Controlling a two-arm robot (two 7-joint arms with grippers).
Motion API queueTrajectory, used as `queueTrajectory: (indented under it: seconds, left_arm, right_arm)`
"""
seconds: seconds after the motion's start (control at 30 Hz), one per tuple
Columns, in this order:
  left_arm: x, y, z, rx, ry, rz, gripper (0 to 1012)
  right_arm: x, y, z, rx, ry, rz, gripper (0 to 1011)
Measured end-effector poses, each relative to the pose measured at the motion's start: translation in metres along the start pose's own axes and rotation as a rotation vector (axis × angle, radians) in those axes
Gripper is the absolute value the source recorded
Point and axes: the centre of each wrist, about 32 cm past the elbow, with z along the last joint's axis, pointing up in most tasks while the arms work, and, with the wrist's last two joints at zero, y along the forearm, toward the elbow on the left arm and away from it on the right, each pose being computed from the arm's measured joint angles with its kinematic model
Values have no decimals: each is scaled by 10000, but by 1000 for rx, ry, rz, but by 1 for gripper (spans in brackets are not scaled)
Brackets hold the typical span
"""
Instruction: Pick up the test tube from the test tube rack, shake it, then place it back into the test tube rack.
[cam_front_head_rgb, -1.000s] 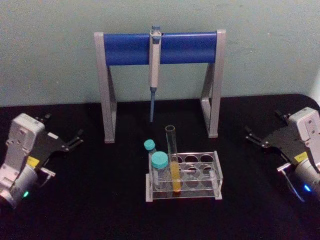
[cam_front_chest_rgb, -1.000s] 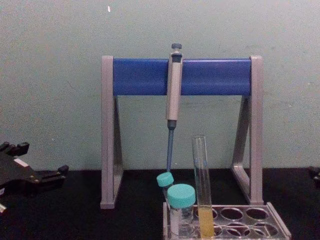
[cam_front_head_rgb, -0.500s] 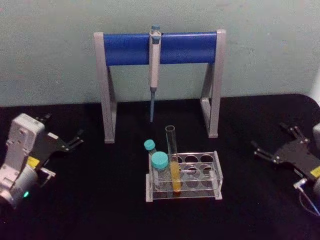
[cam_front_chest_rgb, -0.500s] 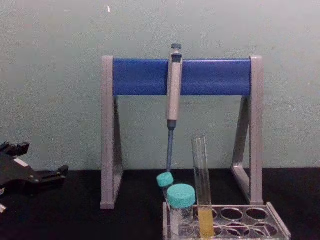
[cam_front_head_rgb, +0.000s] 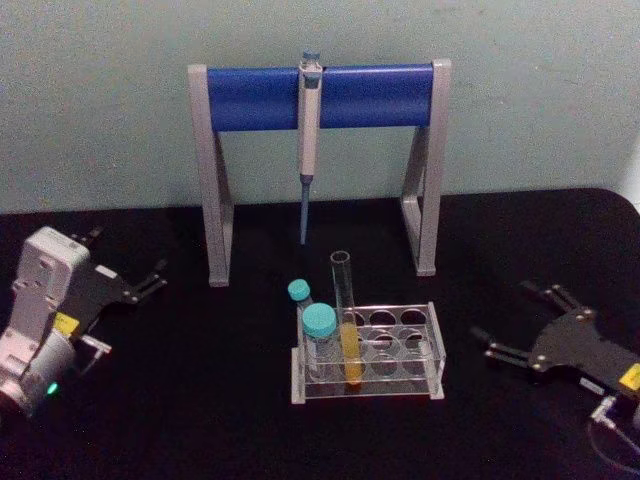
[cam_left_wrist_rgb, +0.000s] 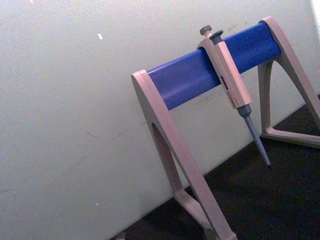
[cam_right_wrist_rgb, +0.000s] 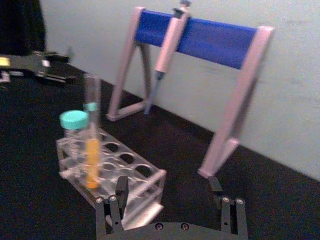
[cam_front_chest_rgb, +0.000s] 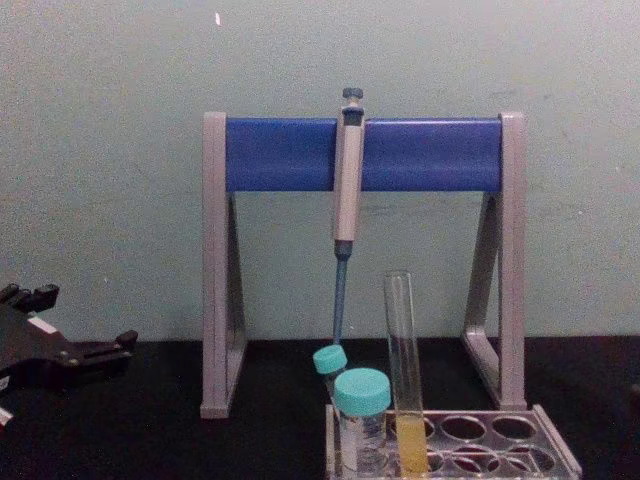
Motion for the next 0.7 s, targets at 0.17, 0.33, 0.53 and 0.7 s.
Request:
queueTrajectory:
  seconds: [0.17,0.33,0.53,0.7]
  left_arm:
    - [0,0,0,0,0,0,1001]
    - [0,0,0,0,0,0,1002]
    - [0,0,0,0,0,0,1001]
    - [0,0,0,0,0,0,1001]
  right_arm:
    - [-60,98,75,-3,31,63,1000]
    - [-106,232,145,-6,50,132,1000]
    - [-156,454,245,3,78,200,1000]
    - [-183,615,315,12,108,235,1000]
